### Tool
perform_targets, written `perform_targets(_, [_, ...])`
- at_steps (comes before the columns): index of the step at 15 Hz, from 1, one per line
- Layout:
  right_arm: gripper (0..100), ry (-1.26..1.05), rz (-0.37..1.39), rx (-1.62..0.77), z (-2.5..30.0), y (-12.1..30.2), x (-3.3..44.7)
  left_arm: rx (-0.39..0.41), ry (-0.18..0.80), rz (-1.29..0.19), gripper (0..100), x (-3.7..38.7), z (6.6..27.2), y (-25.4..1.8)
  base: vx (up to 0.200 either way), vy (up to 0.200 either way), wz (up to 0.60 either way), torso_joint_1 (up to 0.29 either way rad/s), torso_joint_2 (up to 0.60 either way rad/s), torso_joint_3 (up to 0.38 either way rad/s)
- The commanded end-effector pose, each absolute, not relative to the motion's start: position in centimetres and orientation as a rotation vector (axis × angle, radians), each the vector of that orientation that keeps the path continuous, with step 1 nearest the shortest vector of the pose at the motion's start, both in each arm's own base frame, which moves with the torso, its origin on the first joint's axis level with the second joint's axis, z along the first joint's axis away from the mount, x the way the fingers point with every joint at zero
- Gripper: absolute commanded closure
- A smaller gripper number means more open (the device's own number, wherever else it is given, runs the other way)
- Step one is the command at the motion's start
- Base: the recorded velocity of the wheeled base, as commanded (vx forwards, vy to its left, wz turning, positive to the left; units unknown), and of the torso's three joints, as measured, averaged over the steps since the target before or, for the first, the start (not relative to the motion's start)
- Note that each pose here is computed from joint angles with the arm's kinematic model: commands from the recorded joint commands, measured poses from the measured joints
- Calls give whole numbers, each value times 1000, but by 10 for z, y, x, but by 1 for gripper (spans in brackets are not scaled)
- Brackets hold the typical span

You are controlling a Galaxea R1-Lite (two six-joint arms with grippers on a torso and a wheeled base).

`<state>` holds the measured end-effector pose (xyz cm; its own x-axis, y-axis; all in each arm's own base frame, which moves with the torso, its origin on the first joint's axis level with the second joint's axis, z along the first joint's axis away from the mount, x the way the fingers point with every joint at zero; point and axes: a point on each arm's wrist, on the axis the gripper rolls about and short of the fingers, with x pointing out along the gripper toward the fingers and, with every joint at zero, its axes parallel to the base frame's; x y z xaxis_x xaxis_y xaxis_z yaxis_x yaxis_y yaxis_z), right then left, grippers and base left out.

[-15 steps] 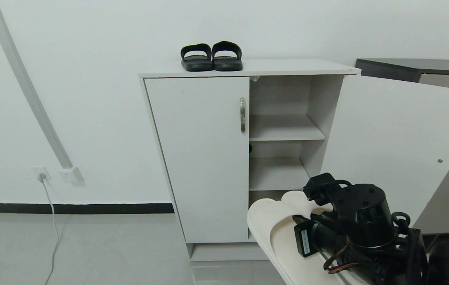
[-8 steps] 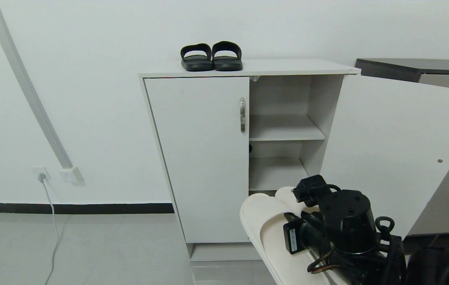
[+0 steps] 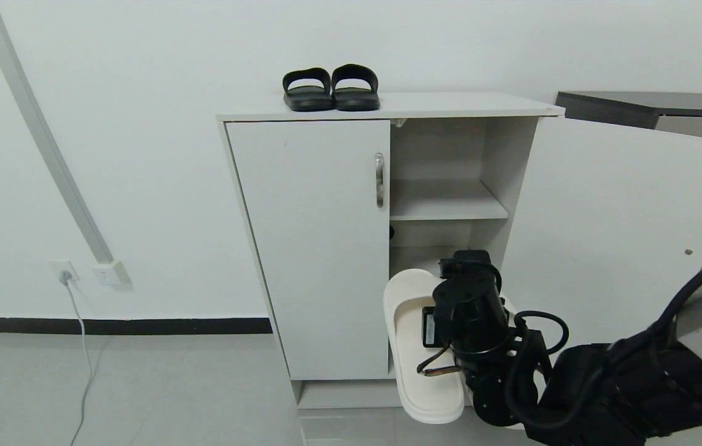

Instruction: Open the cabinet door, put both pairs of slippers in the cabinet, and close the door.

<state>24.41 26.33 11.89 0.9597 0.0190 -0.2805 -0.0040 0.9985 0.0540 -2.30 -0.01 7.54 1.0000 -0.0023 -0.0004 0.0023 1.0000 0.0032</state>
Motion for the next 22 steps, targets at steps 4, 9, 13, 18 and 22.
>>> perform_targets(4, [100,304,-17,37,105,265,256,2,2,-2,100,-23,76,0,0,-50,0,1,2,1])
perform_targets(9, [100,320,-23,19,95,267,259,2,3,-3,100,-23,75,0,0,-200,0,6,4,4])
perform_targets(13, [100,329,-60,13,79,264,273,2,3,-3,100,-23,75,0,0,0,0,0,0,0])
perform_targets(18, [100,327,-61,13,68,266,277,0,2,0,100,-23,76,0,0,0,0,0,0,0])
perform_targets(22, [100,334,-51,11,62,268,278,2,2,2,100,-23,76,0,0,0,0,0,0,0])
